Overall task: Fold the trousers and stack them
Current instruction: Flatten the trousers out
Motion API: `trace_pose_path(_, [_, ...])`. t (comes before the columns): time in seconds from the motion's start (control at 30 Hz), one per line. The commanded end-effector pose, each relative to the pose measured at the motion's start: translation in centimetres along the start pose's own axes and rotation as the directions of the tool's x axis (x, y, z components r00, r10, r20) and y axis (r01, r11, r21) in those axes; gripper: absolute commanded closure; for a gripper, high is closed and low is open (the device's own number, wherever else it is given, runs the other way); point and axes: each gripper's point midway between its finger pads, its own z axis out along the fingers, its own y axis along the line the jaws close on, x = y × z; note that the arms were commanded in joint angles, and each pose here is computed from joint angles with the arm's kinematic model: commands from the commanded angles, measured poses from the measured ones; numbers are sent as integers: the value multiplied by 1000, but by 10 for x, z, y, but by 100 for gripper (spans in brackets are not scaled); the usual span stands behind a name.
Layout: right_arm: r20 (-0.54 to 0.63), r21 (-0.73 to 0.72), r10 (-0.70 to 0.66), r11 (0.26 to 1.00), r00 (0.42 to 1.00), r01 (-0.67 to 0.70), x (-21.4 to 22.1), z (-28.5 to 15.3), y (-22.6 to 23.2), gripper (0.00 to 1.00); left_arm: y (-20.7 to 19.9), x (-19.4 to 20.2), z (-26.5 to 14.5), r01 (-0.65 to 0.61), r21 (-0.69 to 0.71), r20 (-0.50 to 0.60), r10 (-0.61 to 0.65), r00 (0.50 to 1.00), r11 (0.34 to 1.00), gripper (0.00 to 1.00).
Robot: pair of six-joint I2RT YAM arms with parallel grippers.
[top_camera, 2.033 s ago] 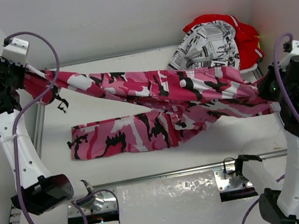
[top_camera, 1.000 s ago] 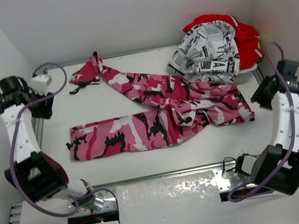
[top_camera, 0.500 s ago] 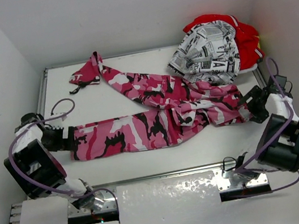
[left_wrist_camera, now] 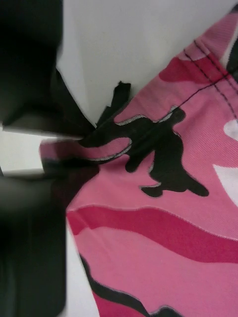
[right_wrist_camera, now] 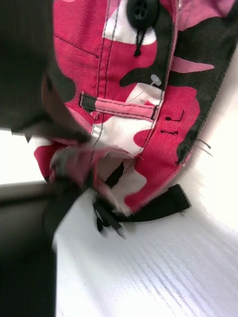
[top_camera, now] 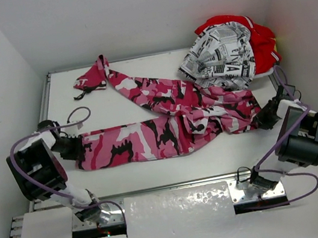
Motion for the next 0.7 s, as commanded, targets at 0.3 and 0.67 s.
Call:
trace_pose_path(0.3, [143, 62, -121, 992, 982, 113, -29, -49, -2, 100, 75, 13, -49, -5, -168, -47, -3, 999, 986, 100])
trace_pose_path(0.67, [179, 28, -102, 995, 979, 98, -11, -101, 1, 100, 125, 32, -117, -115, -373, -135, 69, 988, 921, 100])
